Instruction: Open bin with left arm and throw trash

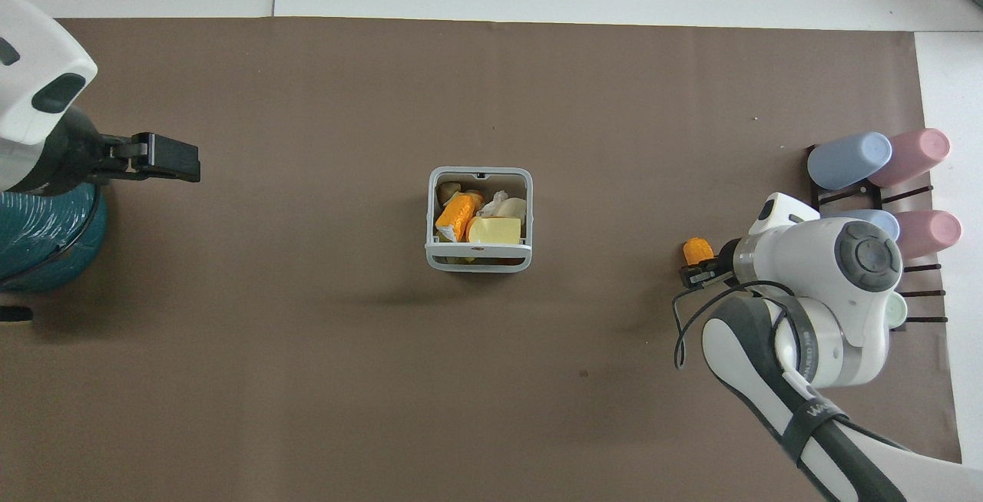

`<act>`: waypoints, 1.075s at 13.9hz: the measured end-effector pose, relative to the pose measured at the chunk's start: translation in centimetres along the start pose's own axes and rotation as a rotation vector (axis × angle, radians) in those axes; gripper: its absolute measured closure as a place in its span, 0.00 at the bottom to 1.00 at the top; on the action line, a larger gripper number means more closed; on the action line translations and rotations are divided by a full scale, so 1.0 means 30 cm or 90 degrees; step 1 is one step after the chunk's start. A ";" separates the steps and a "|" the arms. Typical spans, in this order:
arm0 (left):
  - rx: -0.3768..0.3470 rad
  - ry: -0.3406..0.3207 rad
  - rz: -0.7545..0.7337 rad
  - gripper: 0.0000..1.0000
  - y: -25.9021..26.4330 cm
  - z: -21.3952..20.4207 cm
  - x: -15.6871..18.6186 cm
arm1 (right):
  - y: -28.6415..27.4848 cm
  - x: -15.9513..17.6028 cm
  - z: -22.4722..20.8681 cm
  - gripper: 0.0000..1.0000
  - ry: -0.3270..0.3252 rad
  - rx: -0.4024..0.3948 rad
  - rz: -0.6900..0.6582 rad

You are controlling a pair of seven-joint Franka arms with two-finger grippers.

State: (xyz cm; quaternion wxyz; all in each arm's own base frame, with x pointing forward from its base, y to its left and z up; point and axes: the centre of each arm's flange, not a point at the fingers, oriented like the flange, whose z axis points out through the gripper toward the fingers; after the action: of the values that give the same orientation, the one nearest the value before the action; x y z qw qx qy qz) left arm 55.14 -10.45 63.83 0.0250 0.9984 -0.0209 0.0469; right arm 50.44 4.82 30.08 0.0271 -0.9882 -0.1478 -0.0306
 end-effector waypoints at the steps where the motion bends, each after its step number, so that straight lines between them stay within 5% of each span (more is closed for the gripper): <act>1: 0.000 0.000 0.000 0.00 0.000 0.000 0.000 | -0.006 0.015 -0.015 0.63 0.005 0.000 0.013; 5: 0.001 0.000 -0.002 0.00 -0.016 -0.001 0.002 | -0.115 0.196 -0.268 0.63 -0.017 0.017 0.097; 9: 0.004 0.002 0.030 0.00 -0.089 -0.005 0.011 | -0.316 0.382 -0.514 0.63 0.033 0.059 0.086; 15: 0.007 -0.019 0.053 0.00 -0.194 -0.007 0.005 | -0.597 0.612 -0.528 0.63 0.069 0.133 0.061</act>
State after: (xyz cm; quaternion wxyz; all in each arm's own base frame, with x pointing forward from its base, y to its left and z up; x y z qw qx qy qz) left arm 55.54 -4.65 63.77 0.0174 0.9973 -0.0629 0.0334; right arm 61.86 26.26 47.90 0.1395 -0.9827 -0.1015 -0.0674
